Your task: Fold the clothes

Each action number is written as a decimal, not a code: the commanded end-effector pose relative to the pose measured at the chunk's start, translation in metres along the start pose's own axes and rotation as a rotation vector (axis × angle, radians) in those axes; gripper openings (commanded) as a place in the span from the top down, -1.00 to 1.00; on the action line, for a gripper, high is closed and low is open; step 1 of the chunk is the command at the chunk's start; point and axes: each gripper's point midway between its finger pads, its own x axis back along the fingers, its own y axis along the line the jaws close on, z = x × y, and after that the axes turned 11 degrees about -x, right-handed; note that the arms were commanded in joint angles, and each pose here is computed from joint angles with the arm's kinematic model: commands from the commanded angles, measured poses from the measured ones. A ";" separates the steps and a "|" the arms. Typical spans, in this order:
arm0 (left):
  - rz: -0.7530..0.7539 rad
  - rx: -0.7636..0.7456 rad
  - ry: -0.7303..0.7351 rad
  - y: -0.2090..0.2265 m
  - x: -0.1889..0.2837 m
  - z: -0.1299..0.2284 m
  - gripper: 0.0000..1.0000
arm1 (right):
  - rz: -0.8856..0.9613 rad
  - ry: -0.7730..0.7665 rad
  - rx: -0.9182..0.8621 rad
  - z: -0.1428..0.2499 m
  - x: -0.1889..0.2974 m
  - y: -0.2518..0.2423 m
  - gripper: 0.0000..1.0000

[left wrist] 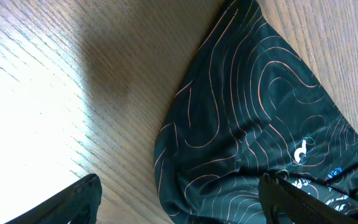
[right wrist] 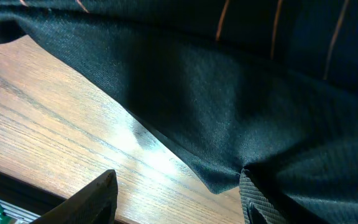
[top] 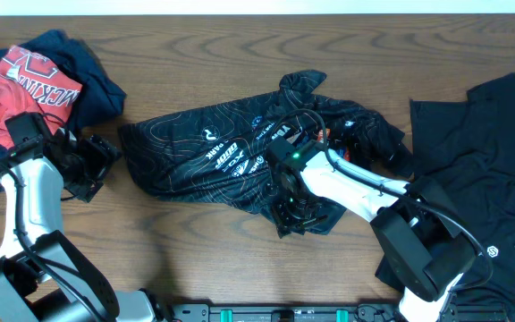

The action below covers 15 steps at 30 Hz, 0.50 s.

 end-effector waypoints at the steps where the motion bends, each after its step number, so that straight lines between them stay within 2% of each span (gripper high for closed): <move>1: 0.008 -0.014 -0.006 -0.003 0.003 -0.001 -0.64 | -0.014 0.012 -0.020 0.002 -0.002 0.000 -0.23; 7: 0.008 -0.015 -0.007 -0.003 0.003 -0.001 -0.64 | -0.019 0.003 -0.018 0.000 -0.003 0.000 -0.25; 12: 0.008 -0.015 -0.007 -0.003 0.003 -0.001 -0.64 | -0.048 -0.006 -0.061 -0.005 -0.012 -0.011 -0.37; 15: 0.008 -0.015 -0.008 -0.003 0.003 -0.001 -0.64 | -0.050 0.024 -0.113 0.001 -0.020 -0.029 -0.27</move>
